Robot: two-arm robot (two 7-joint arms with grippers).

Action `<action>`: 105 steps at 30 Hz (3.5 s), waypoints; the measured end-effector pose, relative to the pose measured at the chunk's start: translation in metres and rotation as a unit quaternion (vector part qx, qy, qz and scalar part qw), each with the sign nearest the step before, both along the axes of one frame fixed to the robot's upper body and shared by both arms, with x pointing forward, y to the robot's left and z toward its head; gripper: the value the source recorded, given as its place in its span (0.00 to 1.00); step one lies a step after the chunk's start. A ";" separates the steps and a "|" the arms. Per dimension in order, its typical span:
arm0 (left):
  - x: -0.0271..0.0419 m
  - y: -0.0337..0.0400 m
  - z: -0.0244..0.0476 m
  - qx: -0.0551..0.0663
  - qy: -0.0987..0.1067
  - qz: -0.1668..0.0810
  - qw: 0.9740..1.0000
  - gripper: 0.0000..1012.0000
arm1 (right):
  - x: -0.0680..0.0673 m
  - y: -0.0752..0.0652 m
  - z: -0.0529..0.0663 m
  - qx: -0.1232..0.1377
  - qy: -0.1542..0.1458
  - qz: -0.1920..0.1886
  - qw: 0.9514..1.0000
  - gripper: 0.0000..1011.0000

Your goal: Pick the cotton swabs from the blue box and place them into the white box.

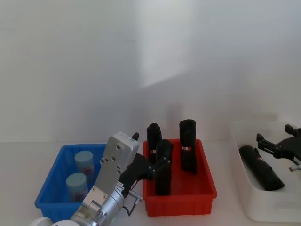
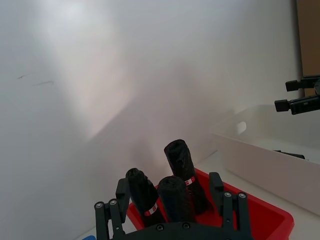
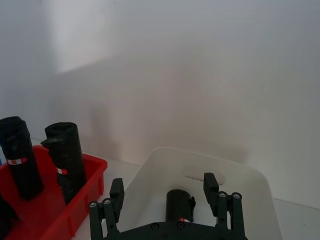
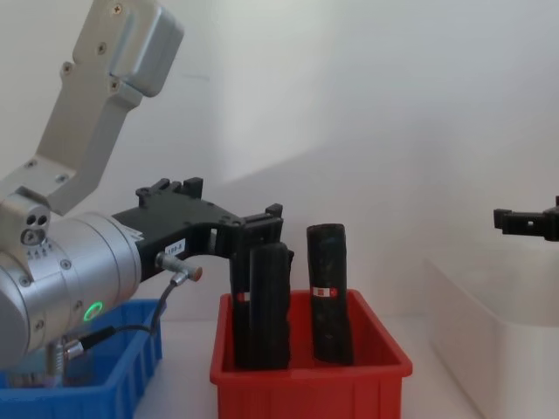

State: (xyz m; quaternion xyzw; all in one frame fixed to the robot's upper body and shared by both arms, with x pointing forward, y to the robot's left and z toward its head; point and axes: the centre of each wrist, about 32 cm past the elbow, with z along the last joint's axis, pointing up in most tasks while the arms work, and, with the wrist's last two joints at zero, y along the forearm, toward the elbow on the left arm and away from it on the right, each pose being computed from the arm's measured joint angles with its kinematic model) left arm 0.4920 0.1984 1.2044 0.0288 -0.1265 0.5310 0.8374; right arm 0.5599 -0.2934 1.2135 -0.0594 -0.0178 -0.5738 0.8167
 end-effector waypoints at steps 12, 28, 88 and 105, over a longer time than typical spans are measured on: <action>0.0014 0.0024 0.0006 0.000 0.000 0.000 1.000 0.99 | 0.001 -0.001 0.000 0.000 0.001 0.003 1.000 0.99; 0.0102 0.0385 -0.0007 0.003 0.023 0.035 0.999 0.99 | 0.002 -0.001 0.000 0.000 0.001 0.004 1.000 0.99; 0.0325 0.1260 -0.0087 0.073 0.166 0.126 0.975 0.99 | 0.002 -0.001 0.000 0.000 0.002 0.005 1.000 0.99; 0.0406 0.1335 -0.0184 0.076 0.191 0.130 0.970 0.99 | 0.002 -0.001 0.000 0.000 0.001 0.005 1.000 0.99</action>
